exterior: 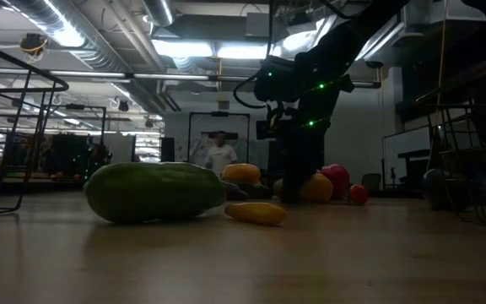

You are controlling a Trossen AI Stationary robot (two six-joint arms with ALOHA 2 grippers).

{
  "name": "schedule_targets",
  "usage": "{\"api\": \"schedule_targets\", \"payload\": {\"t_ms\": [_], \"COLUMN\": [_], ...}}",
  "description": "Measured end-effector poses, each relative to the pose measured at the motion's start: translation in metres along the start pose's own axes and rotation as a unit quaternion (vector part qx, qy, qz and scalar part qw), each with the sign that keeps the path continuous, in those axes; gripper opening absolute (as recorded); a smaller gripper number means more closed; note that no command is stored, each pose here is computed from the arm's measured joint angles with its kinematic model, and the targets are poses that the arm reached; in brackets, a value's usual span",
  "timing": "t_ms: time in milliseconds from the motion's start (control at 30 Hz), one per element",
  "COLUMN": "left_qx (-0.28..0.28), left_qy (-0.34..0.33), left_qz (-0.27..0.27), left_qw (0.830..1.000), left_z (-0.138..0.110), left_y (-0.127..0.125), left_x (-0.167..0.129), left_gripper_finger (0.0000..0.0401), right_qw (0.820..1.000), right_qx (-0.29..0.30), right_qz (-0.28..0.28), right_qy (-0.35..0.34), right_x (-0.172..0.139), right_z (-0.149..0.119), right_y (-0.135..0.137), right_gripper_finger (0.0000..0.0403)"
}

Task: Sort produce into baskets
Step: Put the small red chilli pepper into the right wire basket

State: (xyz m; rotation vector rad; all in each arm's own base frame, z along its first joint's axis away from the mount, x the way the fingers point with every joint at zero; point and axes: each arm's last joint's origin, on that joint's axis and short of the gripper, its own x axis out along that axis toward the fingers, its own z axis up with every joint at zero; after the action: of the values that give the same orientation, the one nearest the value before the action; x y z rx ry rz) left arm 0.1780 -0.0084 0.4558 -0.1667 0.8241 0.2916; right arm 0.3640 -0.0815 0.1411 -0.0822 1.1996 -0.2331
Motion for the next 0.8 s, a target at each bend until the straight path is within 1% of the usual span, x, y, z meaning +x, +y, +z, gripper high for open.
{"api": "schedule_targets", "payload": {"t_ms": [133,233,400,467,633,800], "left_qx": [0.0,0.0,0.011,0.012,0.03,0.058], "left_qy": [0.0,0.0,0.0,0.003,0.013,0.033], "left_qz": [0.0,0.0,0.0,0.001,0.005,0.011], "left_qw": [1.0,1.0,1.0,1.0,0.999,0.998], "left_z": [0.0,0.0,0.0,0.001,0.004,0.01], "left_y": [0.0,0.0,0.0,-0.001,-0.004,-0.011], "left_x": [0.0,0.0,0.0,0.002,0.011,0.028], "left_gripper_finger": [0.0224,0.0224,0.0224,0.0224,0.0224,0.0224], "right_qw": [1.0,1.0,0.999,0.999,0.992,0.979], "right_qx": [0.0,0.001,0.02,0.031,0.057,0.055], "right_qz": [0.006,0.008,0.013,0.024,0.078,0.152], "right_qy": [-0.001,-0.008,-0.026,-0.038,-0.078,-0.121], "right_x": [-0.003,-0.011,-0.029,-0.04,-0.075,-0.118], "right_z": [0.0,0.001,0.003,0.004,0.007,0.007], "right_y": [0.0,-0.001,-0.004,-0.005,0.003,0.028], "right_gripper_finger": [0.0141,0.0128,0.0123,0.0123,0.0125,0.0126]}}
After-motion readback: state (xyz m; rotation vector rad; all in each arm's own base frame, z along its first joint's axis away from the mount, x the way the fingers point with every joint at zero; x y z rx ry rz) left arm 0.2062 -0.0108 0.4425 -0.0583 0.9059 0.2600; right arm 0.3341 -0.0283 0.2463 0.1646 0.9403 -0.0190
